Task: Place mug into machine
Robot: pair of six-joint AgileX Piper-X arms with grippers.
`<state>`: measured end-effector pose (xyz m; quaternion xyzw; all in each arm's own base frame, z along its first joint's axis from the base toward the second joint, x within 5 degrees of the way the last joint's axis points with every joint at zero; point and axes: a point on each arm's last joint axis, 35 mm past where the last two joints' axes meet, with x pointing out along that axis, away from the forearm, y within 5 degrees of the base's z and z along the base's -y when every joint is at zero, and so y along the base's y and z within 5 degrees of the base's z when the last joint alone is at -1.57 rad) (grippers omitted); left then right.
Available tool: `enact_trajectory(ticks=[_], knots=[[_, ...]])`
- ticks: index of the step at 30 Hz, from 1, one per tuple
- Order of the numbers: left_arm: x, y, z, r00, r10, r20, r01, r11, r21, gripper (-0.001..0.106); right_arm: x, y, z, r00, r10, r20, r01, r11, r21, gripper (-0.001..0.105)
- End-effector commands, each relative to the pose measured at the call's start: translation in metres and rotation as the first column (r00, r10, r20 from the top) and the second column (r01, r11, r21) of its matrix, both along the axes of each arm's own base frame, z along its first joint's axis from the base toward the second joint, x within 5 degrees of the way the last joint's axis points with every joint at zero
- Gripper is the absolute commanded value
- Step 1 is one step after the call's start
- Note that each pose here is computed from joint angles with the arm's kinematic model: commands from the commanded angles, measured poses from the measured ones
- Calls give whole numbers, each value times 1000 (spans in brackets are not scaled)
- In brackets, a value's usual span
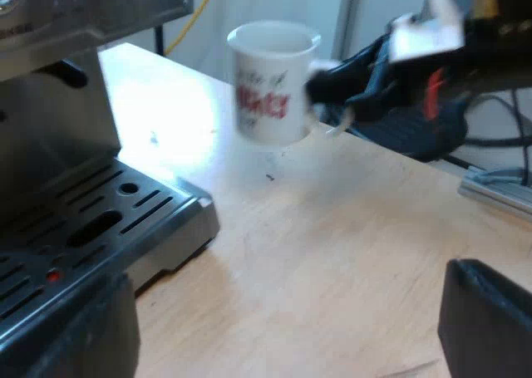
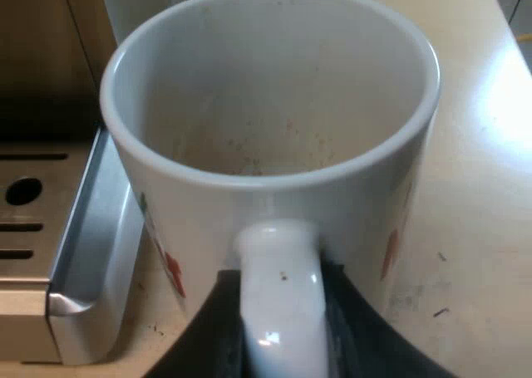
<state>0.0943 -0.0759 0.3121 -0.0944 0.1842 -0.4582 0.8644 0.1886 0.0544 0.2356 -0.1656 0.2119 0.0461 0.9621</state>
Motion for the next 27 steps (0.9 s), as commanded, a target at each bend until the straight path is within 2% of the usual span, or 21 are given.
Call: enact_trajectory(ticks=[1,6,10,12,15,18,20,24,27], knots=[[-7,4,7,1000,17,23,-17,1000,-24,81,-10,-3,18,998,21,65,-21,1000,9,0],[-22,16,12,994,93,53,-90,995,-48,81,-38,-9,33,992,108,58,-111,993,37,0],[-30,24,10,986,156,60,-153,987,-39,81,-54,-14,47,990,131,53,-132,991,24,0],[-35,28,10,979,194,68,-191,981,-37,81,-62,-15,54,981,191,42,-192,981,6,0],[-36,30,7,973,227,48,-226,974,-17,81,-67,-15,60,972,234,25,-233,972,-15,0],[-35,32,3,961,277,17,-277,961,10,81,-68,-14,62,961,275,25,-275,961,1,0],[-34,33,2,952,306,18,-306,952,18,81,-68,-13,62,950,311,31,-311,950,13,0],[-33,34,2,940,341,24,-341,940,26,81,-69,-12,62,942,334,30,-335,942,24,0],[-29,32,0,934,356,14,-357,933,49,81,-69,-11,62,928,371,32,-371,928,10,0]])
